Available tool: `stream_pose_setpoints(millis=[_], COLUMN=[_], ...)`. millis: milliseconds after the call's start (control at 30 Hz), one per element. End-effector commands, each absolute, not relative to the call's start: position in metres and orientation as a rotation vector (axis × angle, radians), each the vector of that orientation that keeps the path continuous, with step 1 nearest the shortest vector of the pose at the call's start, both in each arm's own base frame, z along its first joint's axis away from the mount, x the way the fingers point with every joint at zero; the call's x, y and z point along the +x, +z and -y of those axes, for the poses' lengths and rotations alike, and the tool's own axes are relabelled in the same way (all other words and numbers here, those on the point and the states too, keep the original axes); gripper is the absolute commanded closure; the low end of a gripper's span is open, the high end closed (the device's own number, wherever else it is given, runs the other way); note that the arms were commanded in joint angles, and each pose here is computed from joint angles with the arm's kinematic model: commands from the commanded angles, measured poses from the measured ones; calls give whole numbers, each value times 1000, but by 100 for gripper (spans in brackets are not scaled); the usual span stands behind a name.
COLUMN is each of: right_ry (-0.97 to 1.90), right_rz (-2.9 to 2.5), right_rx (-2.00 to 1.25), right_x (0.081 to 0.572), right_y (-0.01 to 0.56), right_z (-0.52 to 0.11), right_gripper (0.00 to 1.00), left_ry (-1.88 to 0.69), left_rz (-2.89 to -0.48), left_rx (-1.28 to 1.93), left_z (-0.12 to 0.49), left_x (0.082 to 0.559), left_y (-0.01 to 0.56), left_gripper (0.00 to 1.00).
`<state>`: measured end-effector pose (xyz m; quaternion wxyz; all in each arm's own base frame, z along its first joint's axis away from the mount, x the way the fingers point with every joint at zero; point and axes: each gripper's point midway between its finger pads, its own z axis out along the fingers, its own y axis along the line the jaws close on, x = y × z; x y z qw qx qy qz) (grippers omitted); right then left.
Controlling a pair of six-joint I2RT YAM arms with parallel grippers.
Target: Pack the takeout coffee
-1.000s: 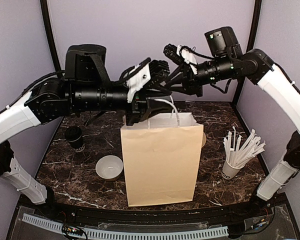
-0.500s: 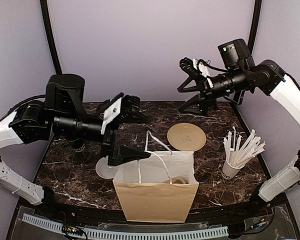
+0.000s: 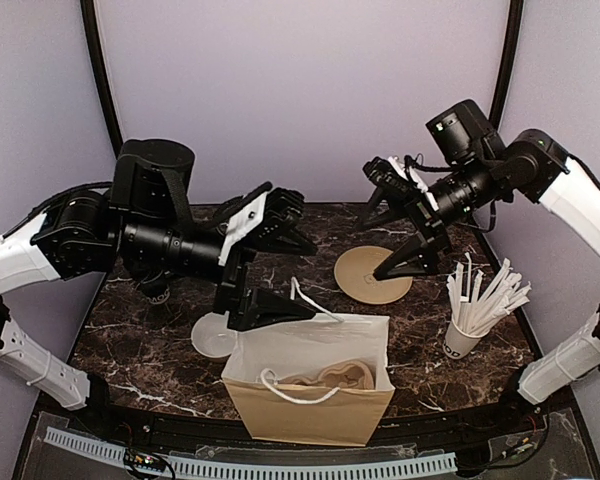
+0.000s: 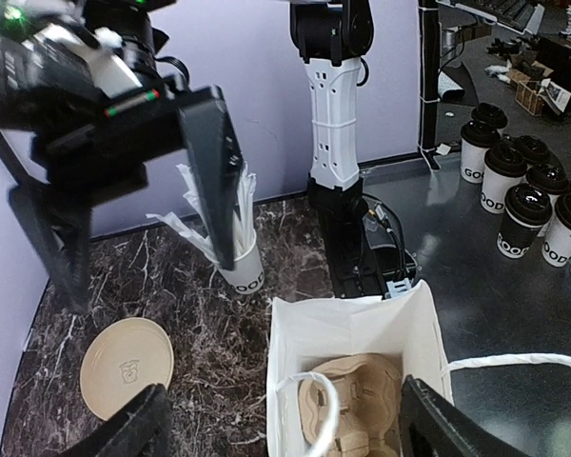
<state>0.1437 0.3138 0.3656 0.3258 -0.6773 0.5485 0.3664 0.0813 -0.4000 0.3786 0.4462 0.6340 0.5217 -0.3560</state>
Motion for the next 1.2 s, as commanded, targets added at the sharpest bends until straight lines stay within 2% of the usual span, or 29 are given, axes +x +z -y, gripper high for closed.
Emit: stream_pose_setpoints(millis=[0,100,300,567,767,800,900,967,1000,1033,1067,1100,1167], right_ry=[1012,1000,1012,982,959,959,928,906,912,911,894,869,783], right_rz=[-1449,-1470,-1425,-1424,-1376,-1374,-1381,-1384,-1373,-1374,-1391,-1403,-1411], right_rx=[-1829,-1867,-1906,-1992,-2066,-2077,-2100,-2082,-2083,-2069,-2021,-1978,-1897], right_x=[127,119,111,98,80,78,76,78,77,78,86,93,112], right_y=[342,328,334,320,316,313,305,306,309,312,319,326,340], right_z=[-324,-340,-359,-366,-359,-358,-359,-364,-365,-368,-374,-380,-387], right_gripper=[7,8,12,12,6,6,7,9,10,15,30,52,100], left_ry=[-899,-911,-994,-1047,-996,-986,-982,-989,-987,-977,-971,-947,-884], left_rz=[-1247,-1353,-1563,-1504,-1449,-1442,-1430,-1430,-1432,-1437,-1437,-1439,-1418], left_rx=[1478,1510,1672,1881,1899,1881,1851,1844,1840,1835,1827,1814,1772], left_z=[361,345,341,371,386,388,391,392,393,394,394,394,395], left_x=[69,60,19,-24,-21,-18,-15,-15,-15,-13,-11,-8,3], left_y=[425,411,367,342,340,343,350,353,355,355,356,357,364], left_gripper=[10,7,7,8,23,29,40,55,72,81,95,99,100])
